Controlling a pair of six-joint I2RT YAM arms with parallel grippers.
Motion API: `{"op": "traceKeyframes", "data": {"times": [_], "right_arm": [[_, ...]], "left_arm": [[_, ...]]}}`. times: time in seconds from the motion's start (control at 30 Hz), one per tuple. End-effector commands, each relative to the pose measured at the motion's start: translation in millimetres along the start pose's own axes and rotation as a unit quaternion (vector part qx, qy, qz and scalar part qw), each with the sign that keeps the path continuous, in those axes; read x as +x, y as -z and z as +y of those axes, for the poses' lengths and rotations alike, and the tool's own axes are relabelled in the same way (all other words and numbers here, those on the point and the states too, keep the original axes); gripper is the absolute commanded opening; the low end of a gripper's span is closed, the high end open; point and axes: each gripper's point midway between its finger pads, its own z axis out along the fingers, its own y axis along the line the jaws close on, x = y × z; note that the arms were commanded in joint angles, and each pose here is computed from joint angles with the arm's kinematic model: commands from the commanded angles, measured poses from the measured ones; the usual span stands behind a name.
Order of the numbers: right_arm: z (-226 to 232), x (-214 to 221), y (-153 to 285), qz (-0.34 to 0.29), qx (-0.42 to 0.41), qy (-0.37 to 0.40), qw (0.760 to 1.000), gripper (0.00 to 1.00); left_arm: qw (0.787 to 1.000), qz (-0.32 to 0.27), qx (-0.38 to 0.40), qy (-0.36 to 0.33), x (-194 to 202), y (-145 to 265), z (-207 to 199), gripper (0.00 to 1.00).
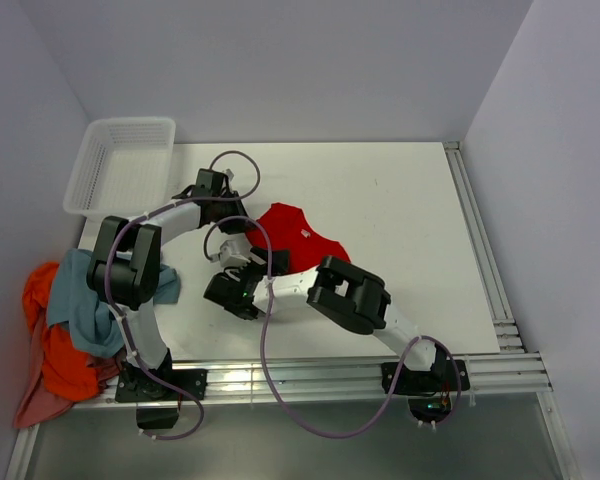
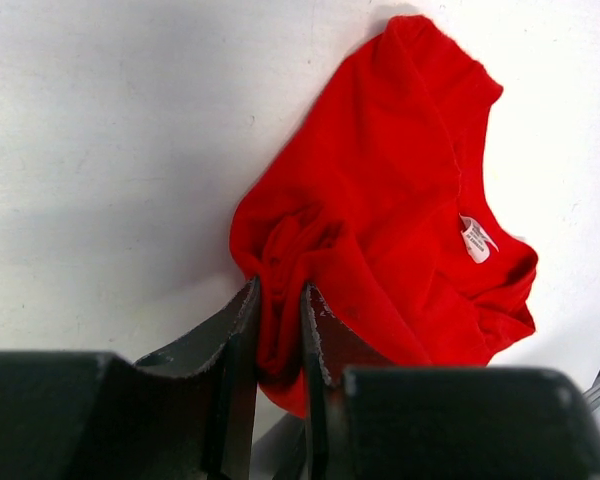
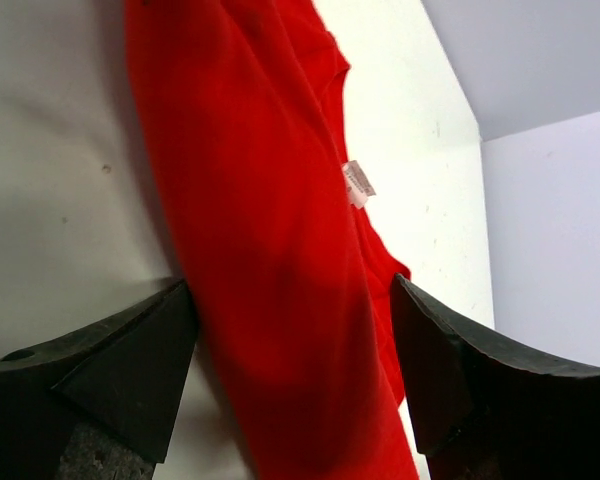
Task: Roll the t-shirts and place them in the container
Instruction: Roll the tshirt
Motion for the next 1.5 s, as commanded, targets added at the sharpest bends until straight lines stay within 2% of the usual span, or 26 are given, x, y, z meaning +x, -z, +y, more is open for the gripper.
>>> {"op": "traceKeyframes", "data": {"times": [0.0,0.13,0.37,0.43,0.47,0.5,0.53,0.57,0.67,0.8,0.93,0.97,1.03,1.07,1.17,1.2,1.27,1.3,1.37,1.4,1.47], "right_arm": [[22,26,-11,0.020,-0.009,0.033,0.999,0.81],[21,27,-16,0.028,-0.011,0.037,0.999,0.75],[10,21,-18,0.033,-0.059,-0.014,0.998,0.48],[11,19,-16,0.036,-0.084,-0.027,0.995,0.43],[11,18,-16,0.037,-0.093,-0.033,0.994,0.33],[13,15,-12,0.035,-0.122,-0.047,0.991,0.28],[11,13,-11,0.035,-0.129,-0.061,0.989,0.13],[9,12,-9,0.036,-0.137,-0.070,0.987,0.03],[7,6,-3,0.039,-0.193,-0.106,0.975,0.00],[3,2,3,0.049,-0.258,-0.149,0.953,0.00],[1,-6,9,0.082,-0.342,-0.215,0.911,0.00],[3,-11,18,0.089,-0.383,-0.232,0.890,0.00],[0,-11,19,0.114,-0.413,-0.266,0.863,0.00],[-2,-12,19,0.128,-0.449,-0.286,0.837,0.00],[-11,-7,7,0.163,-0.487,-0.327,0.793,0.00],[-8,-9,15,0.176,-0.522,-0.334,0.765,0.00],[-12,-6,3,0.194,-0.537,-0.348,0.744,0.00],[-11,-6,9,0.203,-0.562,-0.348,0.723,0.00],[-14,-11,7,0.206,-0.581,-0.351,0.705,0.00],[-11,-6,8,0.222,-0.596,-0.348,0.689,0.00],[-8,-7,5,0.230,-0.609,-0.348,0.674,0.00]], "left_arm": [[1.000,0.006,0.005,-0.015,-6,0,-3,0.23],[1.000,0.014,0.001,-0.015,-4,-2,1,0.23],[1.000,0.011,0.005,-0.018,-6,-2,-1,0.23],[1.000,0.011,0.006,-0.019,-6,-1,-3,0.23],[1.000,0.011,0.007,-0.020,-7,-1,-3,0.23],[1.000,0.009,0.009,-0.021,-8,0,-4,0.23],[1.000,0.007,0.013,-0.022,-8,1,-7,0.24],[1.000,0.007,0.017,-0.022,-8,2,-7,0.25],[0.999,-0.001,0.029,-0.024,-8,5,-12,0.33],[0.999,-0.024,0.039,-0.026,-14,14,-17,0.53],[0.997,-0.046,0.050,-0.023,-18,27,-20,0.70],[0.996,-0.061,0.059,-0.020,-24,31,-22,0.72],[0.995,-0.075,0.070,-0.017,-25,41,-24,0.85],[0.993,-0.088,0.077,-0.014,-31,45,-24,0.88],[0.991,-0.102,0.082,-0.009,-32,55,-23,0.90],[0.989,-0.118,0.089,-0.014,-38,60,-27,0.90],[0.988,-0.127,0.087,-0.008,-37,63,-23,0.91],[0.986,-0.141,0.091,-0.010,-40,69,-25,0.91],[0.985,-0.146,0.095,-0.005,-35,70,-20,0.92],[0.980,-0.164,0.109,-0.011,-41,77,-26,0.92],[0.979,-0.158,0.125,-0.011,-30,76,-26,0.92]]}}
